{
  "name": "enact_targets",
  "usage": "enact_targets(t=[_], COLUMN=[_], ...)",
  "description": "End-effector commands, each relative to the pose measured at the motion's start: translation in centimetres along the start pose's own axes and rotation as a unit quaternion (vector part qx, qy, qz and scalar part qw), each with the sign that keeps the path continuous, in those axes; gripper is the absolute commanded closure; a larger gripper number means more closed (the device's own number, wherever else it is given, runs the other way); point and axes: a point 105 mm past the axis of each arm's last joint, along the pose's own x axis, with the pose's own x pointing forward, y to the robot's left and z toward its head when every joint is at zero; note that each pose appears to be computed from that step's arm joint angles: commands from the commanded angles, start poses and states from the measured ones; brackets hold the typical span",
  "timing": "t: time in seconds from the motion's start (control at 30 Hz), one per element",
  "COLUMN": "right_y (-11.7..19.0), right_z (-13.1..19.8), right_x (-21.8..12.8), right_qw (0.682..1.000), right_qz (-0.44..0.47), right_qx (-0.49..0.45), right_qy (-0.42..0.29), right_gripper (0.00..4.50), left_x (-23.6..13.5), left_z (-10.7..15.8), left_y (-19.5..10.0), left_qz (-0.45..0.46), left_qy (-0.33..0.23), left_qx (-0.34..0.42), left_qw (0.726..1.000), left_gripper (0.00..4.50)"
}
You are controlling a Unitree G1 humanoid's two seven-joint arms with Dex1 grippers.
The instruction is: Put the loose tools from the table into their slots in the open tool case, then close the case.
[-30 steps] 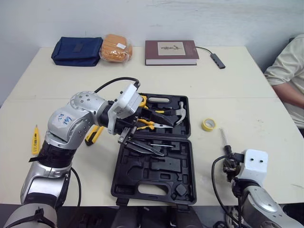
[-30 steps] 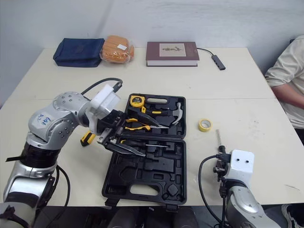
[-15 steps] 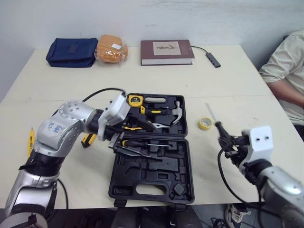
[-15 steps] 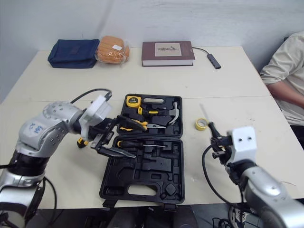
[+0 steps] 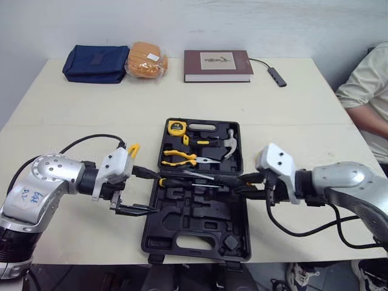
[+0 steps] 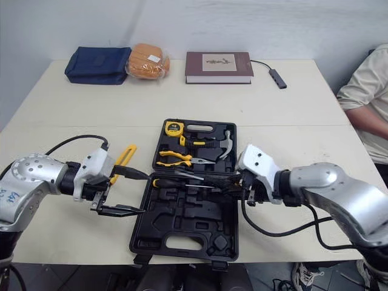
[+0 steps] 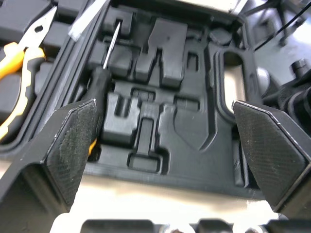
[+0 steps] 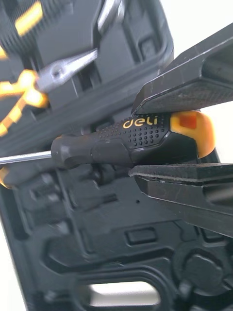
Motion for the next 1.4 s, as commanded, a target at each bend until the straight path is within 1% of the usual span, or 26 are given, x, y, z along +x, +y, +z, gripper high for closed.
enact_targets(t=[0.03, 0.17, 0.37, 0.63, 1.0, 1.03, 1.07, 1.1, 1.23, 1.33, 1.4], right_y=[-0.6, -0.5, 0.2, 0.2, 0.5, 0.5, 0.4, 0.4, 0.4, 0.6, 0.5], right_z=[0.6, 0.2, -0.5, -1.1, -1.1, -1.0, -1.0, -0.4, 1.6, 2.6, 2.6], right_x=[0.9, 1.7, 2.5, 2.8, 3.2, 3.1, 3.1, 2.8, 1.9, 2.3, 3.1], right_qw=[0.999, 0.997, 0.997, 0.997, 0.998, 0.998, 0.998, 0.998, 0.997, 0.994, 0.99], right_qz=[0.012, 0.034, 0.057, 0.048, 0.042, 0.041, 0.04, 0.039, 0.034, 0.032, 0.032], right_qx=[-0.042, -0.061, -0.055, -0.049, -0.043, -0.045, -0.046, -0.051, -0.063, -0.066, -0.055], right_qy=[0.002, 0.017, 0.025, 0.036, 0.029, 0.028, 0.028, 0.021, -0.019, -0.078, -0.127], right_gripper=[3.48, 3.48, 3.48, 3.48, 3.48, 2.68, 2.41, 2.02, 0.05, 0.05, 0.05], left_x=[-0.1, 0.2, 0.9, 0.9, 1.4, 1.5, 1.5, 1.5, 1.6, 1.7, 1.7], left_z=[0.9, 1.1, 1.2, 1.0, 1.3, 1.3, 1.3, 1.3, 1.3, 1.3, 1.3], left_y=[-0.1, -0.2, 0.1, -0.1, -0.1, -0.1, -0.1, 0.0, -0.1, -0.2, -0.2], left_qz=[0.017, 0.02, 0.017, -0.003, -0.016, -0.016, -0.016, -0.016, -0.018, -0.023, -0.023], left_qy=[0.001, -0.003, -0.007, 0.003, -0.004, -0.004, -0.005, -0.005, -0.011, -0.016, -0.019], left_qx=[0.031, 0.034, 0.034, 0.041, 0.046, 0.047, 0.047, 0.047, 0.044, 0.04, 0.04], left_qw=[0.999, 0.999, 0.999, 0.999, 0.999, 0.999, 0.999, 0.999, 0.999, 0.999, 0.999], left_gripper=[0.0, 0.0, 0.0, 0.0, 0.0, 0.0, 0.0, 0.0, 0.0, 0.0, 0.0])
